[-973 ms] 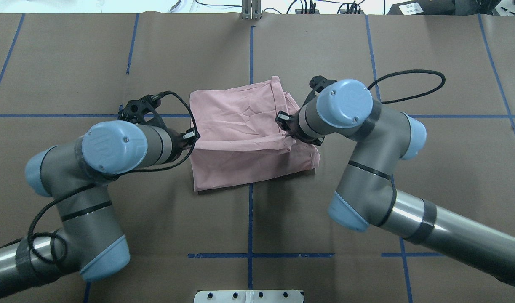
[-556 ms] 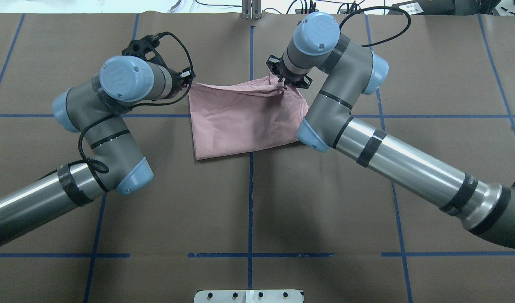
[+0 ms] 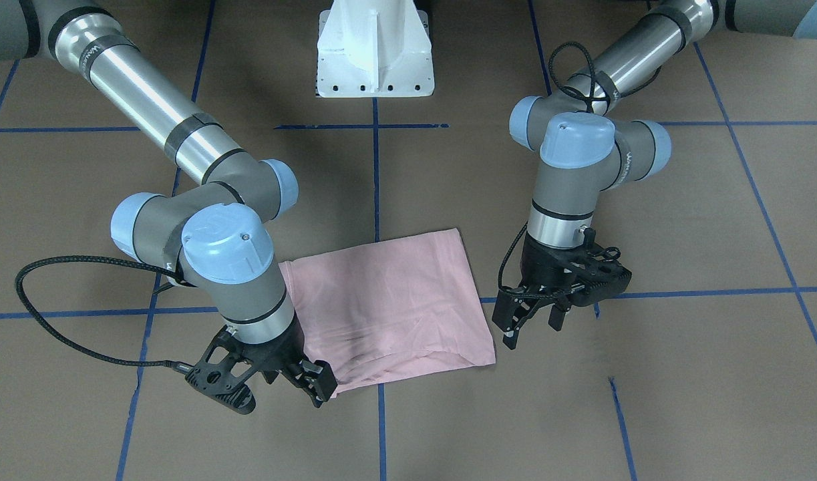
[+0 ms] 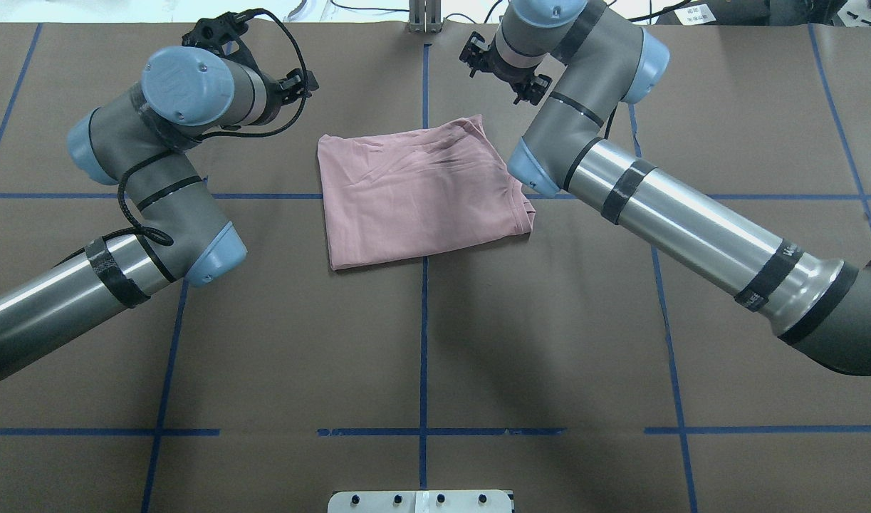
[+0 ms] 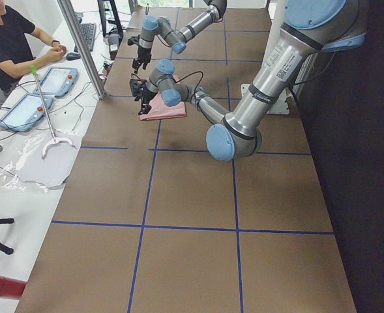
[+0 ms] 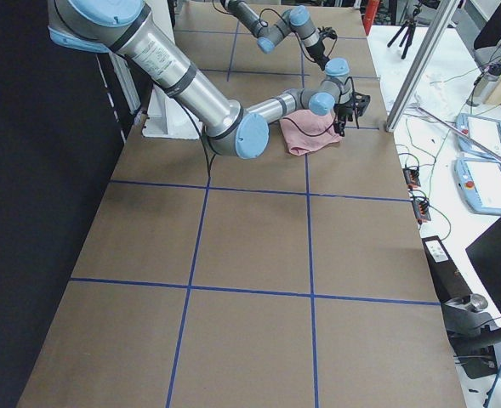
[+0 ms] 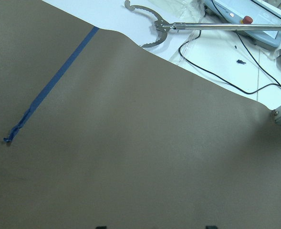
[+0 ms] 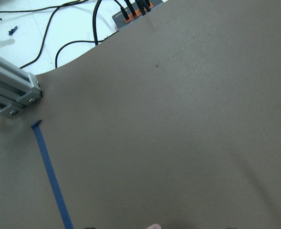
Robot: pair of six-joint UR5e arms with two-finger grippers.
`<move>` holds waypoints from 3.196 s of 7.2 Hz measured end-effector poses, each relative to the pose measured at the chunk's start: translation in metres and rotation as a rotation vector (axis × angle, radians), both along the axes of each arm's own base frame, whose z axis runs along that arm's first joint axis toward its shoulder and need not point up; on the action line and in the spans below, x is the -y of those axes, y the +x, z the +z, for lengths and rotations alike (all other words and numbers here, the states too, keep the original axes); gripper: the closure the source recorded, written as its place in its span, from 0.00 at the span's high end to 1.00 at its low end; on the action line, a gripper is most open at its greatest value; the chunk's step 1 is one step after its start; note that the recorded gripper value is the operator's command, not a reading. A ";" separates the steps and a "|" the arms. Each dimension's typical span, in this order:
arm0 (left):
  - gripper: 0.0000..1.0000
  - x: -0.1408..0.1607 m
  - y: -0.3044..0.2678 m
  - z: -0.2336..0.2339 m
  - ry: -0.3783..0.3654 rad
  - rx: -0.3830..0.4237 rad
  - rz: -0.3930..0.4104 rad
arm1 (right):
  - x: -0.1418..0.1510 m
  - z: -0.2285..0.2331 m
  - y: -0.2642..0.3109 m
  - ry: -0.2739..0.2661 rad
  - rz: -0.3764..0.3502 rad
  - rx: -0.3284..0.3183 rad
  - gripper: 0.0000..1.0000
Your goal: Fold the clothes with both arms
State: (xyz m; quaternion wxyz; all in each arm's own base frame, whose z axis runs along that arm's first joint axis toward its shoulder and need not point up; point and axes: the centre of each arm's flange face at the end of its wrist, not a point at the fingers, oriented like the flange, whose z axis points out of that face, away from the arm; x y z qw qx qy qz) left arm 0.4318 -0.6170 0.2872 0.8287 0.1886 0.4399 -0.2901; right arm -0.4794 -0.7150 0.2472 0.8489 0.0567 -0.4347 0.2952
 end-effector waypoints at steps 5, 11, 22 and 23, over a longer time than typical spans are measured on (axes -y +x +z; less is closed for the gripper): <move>1.00 0.003 -0.192 0.050 0.163 0.097 0.282 | 0.050 0.119 0.255 0.110 -0.334 -0.247 1.00; 1.00 -0.086 -0.433 0.144 0.280 0.394 0.643 | -0.133 0.305 0.547 0.228 -0.693 -0.190 1.00; 1.00 -0.162 -0.468 0.365 -0.005 0.288 0.810 | -0.236 0.396 0.561 0.144 -0.674 -0.161 1.00; 1.00 -0.163 -0.472 0.368 -0.006 0.288 0.810 | -0.236 0.407 0.561 0.140 -0.674 -0.159 1.00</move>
